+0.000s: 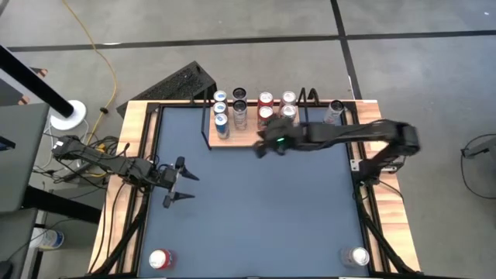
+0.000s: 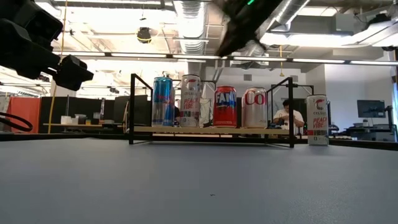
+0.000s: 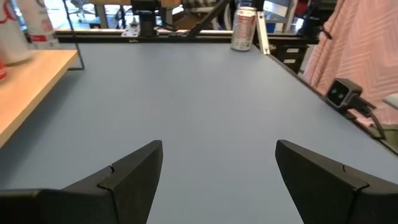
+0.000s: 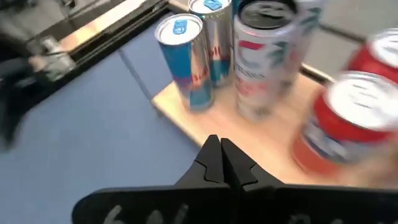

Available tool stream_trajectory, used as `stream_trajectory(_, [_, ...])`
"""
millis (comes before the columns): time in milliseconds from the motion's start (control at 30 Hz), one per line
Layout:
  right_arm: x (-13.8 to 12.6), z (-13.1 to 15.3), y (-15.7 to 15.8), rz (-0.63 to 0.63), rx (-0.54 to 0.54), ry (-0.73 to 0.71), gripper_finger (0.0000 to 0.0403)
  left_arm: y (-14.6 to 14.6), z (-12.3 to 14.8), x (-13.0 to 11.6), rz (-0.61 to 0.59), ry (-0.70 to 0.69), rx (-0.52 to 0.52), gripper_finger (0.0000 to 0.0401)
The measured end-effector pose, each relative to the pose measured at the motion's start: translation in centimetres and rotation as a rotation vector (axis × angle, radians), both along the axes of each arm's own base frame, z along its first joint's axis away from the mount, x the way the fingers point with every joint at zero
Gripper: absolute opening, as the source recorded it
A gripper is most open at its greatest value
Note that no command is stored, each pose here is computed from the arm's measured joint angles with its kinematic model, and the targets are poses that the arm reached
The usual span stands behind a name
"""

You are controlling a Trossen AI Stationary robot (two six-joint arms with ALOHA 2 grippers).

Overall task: Place canned beverage on shelf
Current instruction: Put the white-pink soda can on the shelf aligned with the other white-pink soda cans

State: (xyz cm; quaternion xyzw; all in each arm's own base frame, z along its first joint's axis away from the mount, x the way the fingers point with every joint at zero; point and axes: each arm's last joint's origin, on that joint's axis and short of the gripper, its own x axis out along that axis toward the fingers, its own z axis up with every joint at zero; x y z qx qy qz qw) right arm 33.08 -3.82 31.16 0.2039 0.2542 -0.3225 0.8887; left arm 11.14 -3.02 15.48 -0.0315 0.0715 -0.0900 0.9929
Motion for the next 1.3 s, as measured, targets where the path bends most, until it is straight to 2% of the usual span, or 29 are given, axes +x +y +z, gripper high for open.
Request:
stream_trajectory(100, [-5.0,2.8,-0.9,-0.045,0.048,0.054,0.0000,0.1,-0.3,0.0,0.033,0.027,0.002,0.0302])
stream_trajectory(267, [-12.1,5.5,-3.8,-0.231,0.071,0.108,0.0000,0.1,-0.6,-0.1,0.051,0.080,-0.071,0.0302])
stream_trajectory(367, [-15.2,6.0,-5.5,-0.335,0.081,0.143,0.0000,0.1,-0.7,-0.1,0.054,0.087,-0.080,0.0302])
stream_trajectory(500, [-17.8,5.8,-8.0,-0.453,0.080,0.236,0.0011,0.1,-0.7,-0.1,0.058,0.088,-0.082,0.0302])
stream_trajectory(667, [-19.2,4.7,-11.2,-0.499,0.134,0.343,0.0080,0.2,-1.0,-0.2,0.059,0.120,-0.071,0.0302])
stream_trajectory(900, [-20.3,2.7,-15.3,-0.593,0.198,0.462,0.0238,0.2,-1.0,-0.2,0.059,0.117,-0.072,0.0302])
stream_trajectory(1000, [-19.9,2.6,-16.0,-0.578,0.175,0.483,0.0294,0.2,-1.0,-0.2,0.058,0.116,-0.073,0.0302])
stream_trajectory(1167, [-19.2,1.5,-16.7,-0.622,0.199,0.527,0.0343,0.2,-1.0,-0.2,0.059,0.116,-0.072,0.0302])
stream_trajectory(1300, [-19.1,0.0,-17.8,-0.661,0.256,0.598,0.0354,0.2,-1.0,-0.2,0.059,0.116,-0.073,0.0302])
